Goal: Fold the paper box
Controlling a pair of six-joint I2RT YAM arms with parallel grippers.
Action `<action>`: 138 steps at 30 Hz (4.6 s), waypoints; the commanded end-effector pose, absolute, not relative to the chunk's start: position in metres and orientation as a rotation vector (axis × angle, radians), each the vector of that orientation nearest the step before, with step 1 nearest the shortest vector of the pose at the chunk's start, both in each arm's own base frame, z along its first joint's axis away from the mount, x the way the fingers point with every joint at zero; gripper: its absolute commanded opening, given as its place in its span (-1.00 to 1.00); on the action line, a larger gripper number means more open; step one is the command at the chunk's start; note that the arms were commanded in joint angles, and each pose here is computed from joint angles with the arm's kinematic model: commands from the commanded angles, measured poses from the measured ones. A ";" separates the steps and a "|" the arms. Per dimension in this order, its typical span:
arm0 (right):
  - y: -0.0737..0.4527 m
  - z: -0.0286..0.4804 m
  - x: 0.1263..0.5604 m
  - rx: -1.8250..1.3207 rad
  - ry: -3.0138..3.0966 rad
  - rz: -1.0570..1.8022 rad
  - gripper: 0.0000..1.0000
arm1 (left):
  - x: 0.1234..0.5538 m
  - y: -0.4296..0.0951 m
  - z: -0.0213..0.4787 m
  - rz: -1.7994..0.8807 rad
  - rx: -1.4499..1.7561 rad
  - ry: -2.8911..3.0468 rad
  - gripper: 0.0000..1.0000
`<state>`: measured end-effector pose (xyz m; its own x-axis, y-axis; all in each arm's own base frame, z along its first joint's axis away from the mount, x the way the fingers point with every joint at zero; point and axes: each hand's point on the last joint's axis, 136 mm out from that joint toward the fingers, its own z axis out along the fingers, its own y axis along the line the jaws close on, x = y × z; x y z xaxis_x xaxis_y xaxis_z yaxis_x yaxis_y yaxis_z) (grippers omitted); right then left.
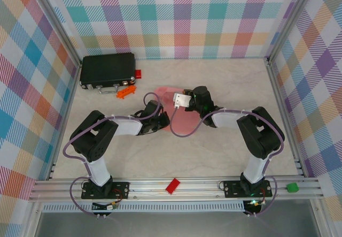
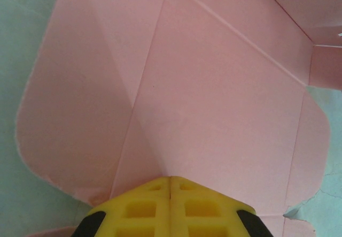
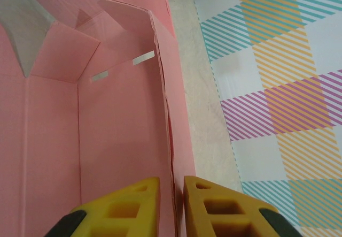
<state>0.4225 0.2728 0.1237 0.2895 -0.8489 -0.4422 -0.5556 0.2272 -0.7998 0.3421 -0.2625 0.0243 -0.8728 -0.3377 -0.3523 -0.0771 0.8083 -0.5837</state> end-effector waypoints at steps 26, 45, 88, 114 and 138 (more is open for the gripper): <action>0.276 0.120 0.428 -1.472 1.330 -0.405 -0.62 | 0.333 -0.242 0.099 -0.706 -0.177 2.470 -0.04; 0.280 0.121 0.427 -1.481 1.320 -0.393 -0.63 | 0.365 -0.156 0.143 -0.419 -0.200 2.446 0.24; 0.285 0.113 0.427 -1.520 1.323 -0.393 -0.64 | 0.465 -0.186 0.103 -0.677 0.185 2.462 -0.40; 0.286 0.108 0.430 -1.528 1.331 -0.404 -0.65 | 0.479 -0.197 0.110 -0.696 0.318 2.392 -0.08; 0.293 0.110 0.429 -1.532 1.301 -0.411 -0.66 | 0.455 -0.184 0.127 -0.667 0.202 2.408 -0.93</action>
<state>0.4341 0.2861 0.1179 0.3333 -0.8722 -0.3579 -0.5013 0.1576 -0.8508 0.4532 -0.1878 0.1043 -0.8187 0.0233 -0.5738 0.3081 0.8610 -0.4047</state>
